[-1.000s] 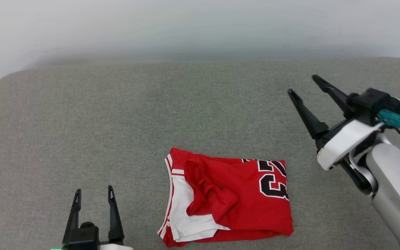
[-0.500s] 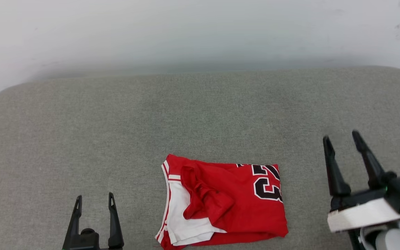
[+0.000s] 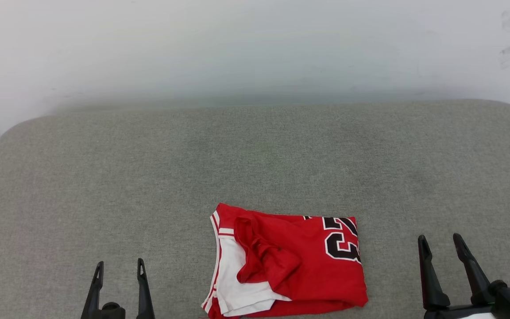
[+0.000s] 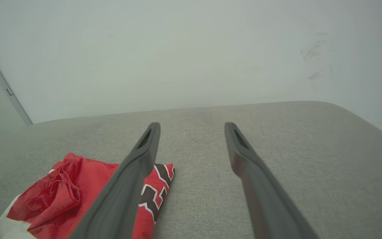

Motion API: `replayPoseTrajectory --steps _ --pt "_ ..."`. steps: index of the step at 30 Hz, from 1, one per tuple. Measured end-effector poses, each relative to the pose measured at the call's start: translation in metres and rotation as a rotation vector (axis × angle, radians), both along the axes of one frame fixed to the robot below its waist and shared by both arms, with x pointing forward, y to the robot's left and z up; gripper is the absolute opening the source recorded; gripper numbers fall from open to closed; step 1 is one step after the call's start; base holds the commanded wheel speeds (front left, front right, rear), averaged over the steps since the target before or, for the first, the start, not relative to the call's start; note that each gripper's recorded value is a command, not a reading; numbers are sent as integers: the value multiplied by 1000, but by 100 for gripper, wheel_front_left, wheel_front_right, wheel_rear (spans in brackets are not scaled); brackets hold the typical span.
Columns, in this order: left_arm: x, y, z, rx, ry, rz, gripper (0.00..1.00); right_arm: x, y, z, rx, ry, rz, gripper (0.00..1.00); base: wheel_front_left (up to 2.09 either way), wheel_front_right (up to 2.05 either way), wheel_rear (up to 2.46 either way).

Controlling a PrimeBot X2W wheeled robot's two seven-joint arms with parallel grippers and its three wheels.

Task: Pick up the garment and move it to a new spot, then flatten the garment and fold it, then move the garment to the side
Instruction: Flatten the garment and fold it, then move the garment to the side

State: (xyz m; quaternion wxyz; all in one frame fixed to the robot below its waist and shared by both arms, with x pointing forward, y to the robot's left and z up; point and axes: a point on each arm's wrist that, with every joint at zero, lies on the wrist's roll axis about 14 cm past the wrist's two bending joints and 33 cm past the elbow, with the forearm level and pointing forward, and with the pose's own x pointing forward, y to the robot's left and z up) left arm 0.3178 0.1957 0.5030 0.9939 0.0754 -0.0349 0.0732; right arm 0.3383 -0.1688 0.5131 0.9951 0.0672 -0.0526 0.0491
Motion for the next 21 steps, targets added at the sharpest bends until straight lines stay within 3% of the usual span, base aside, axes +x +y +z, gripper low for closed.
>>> replayPoseTrajectory --steps 7,12,16,19,21 --pt "-2 0 0 -7 -1 -1 100 -2 -1 5 -3 -15 -6 100 0 0 0" --pt "-2 -2 -1 -14 5 -8 100 25 -13 57 -17 -180 -42 100 0 0 0" --pt "-1 -5 -4 -19 15 -19 100 47 -5 89 -66 -268 24 100 0 0 0" --pt "1 -7 -7 -23 24 -23 100 67 10 76 -92 -137 131 100 0 0 0" --pt "2 -8 -9 -25 30 -25 100 77 16 60 -119 21 205 100 0 0 0"
